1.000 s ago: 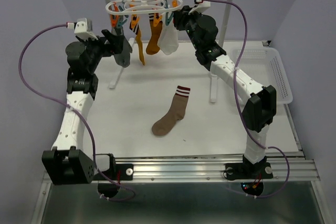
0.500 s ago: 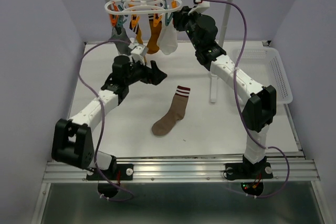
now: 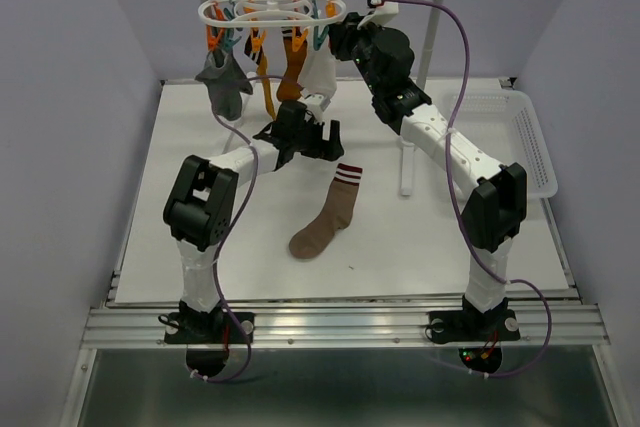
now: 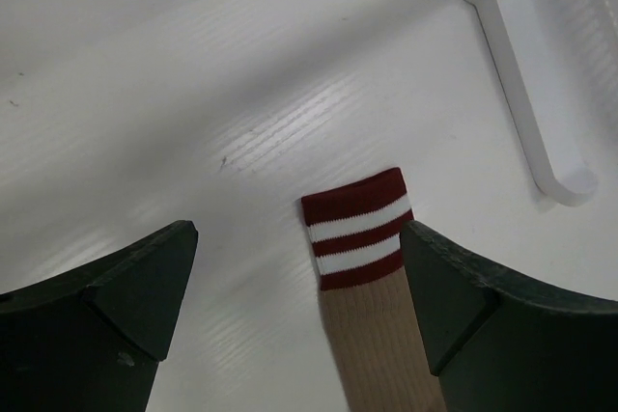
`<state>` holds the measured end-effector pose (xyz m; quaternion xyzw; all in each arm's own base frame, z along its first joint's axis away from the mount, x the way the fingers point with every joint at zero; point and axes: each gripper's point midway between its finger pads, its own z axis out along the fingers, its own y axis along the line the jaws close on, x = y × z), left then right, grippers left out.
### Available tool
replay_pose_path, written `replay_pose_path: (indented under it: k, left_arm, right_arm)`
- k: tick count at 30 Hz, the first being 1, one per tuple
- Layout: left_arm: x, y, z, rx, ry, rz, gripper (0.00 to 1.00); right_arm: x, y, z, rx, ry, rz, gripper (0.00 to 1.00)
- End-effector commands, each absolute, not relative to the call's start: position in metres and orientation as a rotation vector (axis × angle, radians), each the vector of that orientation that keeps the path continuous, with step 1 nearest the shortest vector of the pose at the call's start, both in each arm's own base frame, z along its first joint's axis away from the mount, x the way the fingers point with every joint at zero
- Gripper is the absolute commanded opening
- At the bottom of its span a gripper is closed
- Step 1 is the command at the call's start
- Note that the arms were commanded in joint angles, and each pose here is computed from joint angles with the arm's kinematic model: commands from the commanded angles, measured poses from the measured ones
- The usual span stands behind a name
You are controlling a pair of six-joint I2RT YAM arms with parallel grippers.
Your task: Clip the socks to the hanger
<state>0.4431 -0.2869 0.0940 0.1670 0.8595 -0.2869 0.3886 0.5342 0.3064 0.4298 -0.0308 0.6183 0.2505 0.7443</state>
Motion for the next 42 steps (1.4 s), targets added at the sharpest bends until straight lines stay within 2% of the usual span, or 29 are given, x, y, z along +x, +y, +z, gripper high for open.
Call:
replay_pose_path:
  k: [1,4,18,22,27,37,42]
  left_arm:
    - [0.462,-0.294,0.115,0.471,2.113,-0.593,0.98]
    - [0.455,-0.3,0.091,0.557,2.204,-0.528,0.93]
    - [0.404,-0.309,0.061,0.588,2.313,-0.559,0.89]
    - [0.4,-0.308,0.04,0.563,2.388,-0.503,0.83]
    - [0.395,-0.299,0.03,0.539,2.43,-0.45,0.69]
    - [0.386,-0.296,0.031,0.487,2.431,-0.292,0.68]
    - [0.385,-0.294,0.023,0.459,2.451,-0.194,0.63]
  right_arm:
    - [0.518,0.287,0.488,-0.042,1.245,0.544,0.01]
    - [0.519,0.285,0.487,-0.042,1.251,0.528,0.01]
    - [0.519,0.284,0.484,-0.059,1.256,0.5,0.01]
    - [0.519,0.284,0.482,-0.061,1.263,0.497,0.01]
    - [0.517,0.282,0.485,-0.059,1.261,0.5,0.01]
    - [0.52,0.283,0.481,-0.055,1.268,0.494,0.01]
    - [0.519,0.28,0.48,-0.053,1.27,0.484,0.01]
